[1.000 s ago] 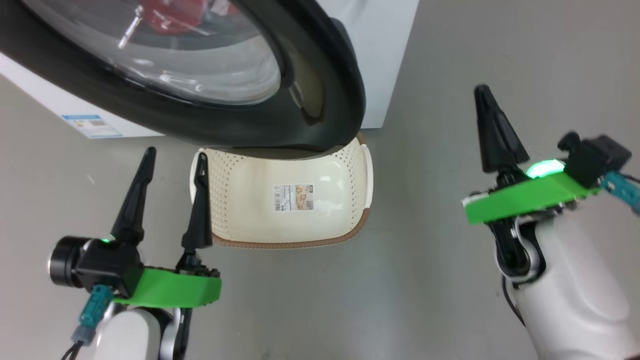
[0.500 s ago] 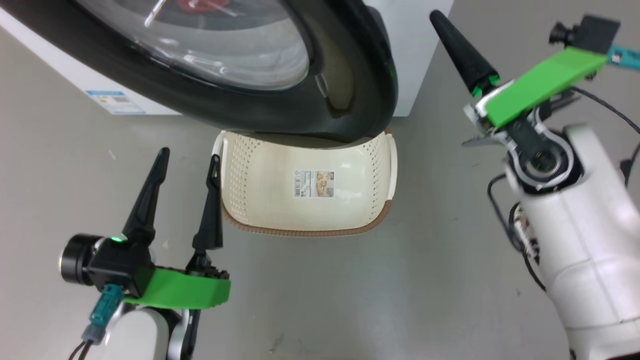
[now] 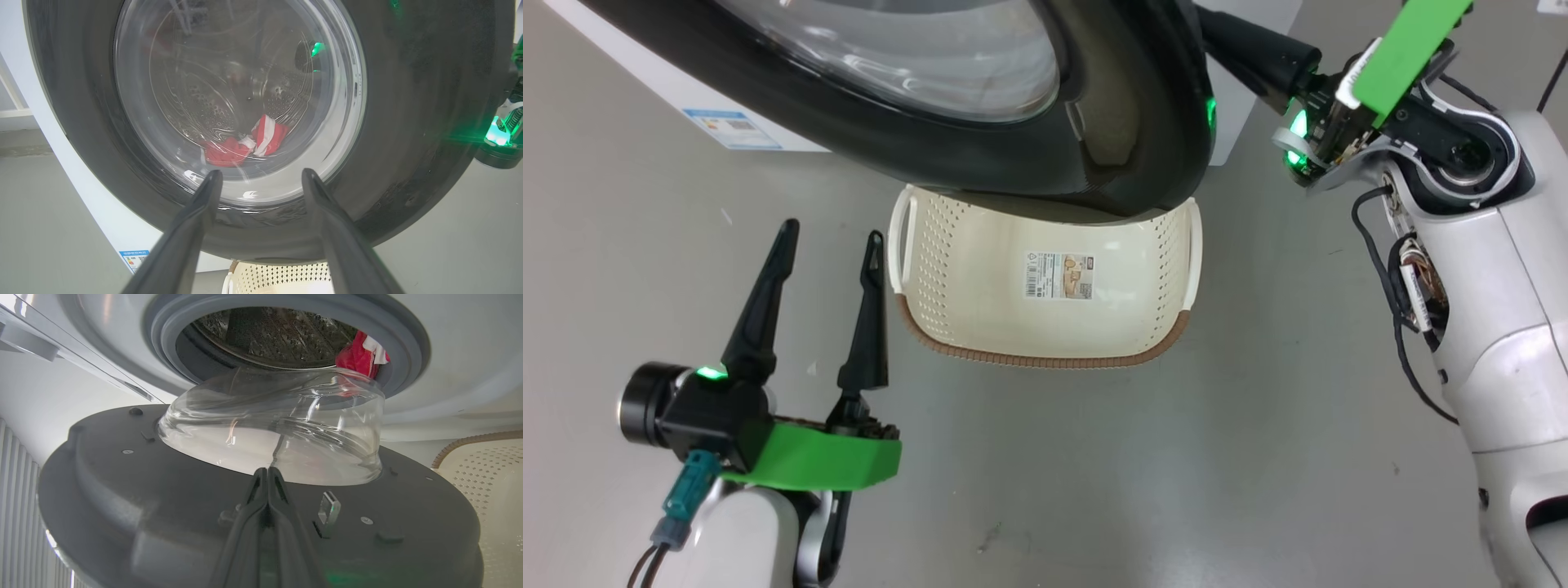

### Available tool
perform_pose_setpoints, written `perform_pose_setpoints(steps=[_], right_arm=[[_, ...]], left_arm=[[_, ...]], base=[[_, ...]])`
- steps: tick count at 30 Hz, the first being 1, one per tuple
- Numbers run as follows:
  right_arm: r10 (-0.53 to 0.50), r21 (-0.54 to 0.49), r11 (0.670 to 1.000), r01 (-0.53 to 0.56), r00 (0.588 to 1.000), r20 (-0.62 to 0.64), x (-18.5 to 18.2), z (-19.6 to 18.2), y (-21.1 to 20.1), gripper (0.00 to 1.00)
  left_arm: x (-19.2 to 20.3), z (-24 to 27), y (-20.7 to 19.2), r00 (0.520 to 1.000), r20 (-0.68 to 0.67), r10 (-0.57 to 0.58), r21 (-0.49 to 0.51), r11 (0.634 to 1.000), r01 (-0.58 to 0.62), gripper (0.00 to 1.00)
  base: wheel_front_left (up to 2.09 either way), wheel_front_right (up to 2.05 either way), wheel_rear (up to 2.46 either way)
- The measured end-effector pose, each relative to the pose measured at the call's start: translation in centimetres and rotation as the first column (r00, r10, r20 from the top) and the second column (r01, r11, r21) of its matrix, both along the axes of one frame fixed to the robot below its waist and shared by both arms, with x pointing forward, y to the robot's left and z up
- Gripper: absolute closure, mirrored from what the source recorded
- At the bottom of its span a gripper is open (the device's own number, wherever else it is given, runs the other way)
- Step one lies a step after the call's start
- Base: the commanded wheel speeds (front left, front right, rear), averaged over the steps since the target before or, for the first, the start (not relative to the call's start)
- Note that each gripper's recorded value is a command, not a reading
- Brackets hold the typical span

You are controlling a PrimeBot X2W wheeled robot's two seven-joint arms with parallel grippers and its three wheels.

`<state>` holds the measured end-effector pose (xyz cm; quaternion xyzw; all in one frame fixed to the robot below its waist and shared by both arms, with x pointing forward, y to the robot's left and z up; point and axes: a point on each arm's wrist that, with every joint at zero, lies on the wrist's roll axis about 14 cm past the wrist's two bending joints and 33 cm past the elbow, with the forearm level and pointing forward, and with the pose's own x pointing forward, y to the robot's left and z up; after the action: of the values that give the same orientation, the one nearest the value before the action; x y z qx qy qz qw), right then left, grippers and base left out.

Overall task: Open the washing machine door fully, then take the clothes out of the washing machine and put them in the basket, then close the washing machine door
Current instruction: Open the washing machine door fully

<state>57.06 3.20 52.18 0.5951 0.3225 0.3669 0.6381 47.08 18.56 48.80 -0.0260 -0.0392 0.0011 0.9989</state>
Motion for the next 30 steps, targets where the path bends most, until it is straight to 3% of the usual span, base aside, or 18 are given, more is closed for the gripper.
perform_pose_setpoints(steps=[17,30], right_arm=[[0.088,-0.035,0.996,-0.086,0.994,0.061,-1.7,1.2,1.2,1.00],[0.170,-0.043,0.985,-0.168,0.984,0.045,-6.9,0.6,2.7,1.00]], left_arm=[[-0.3,0.7,0.2,1.000,0.013,0.012,0.000,1.000,-0.012,0.00],[-1.5,2.7,1.0,0.998,0.050,0.035,-0.002,0.999,-0.035,0.00]], base=[[0.00,0.00,0.00],[0.00,0.00,0.00]])
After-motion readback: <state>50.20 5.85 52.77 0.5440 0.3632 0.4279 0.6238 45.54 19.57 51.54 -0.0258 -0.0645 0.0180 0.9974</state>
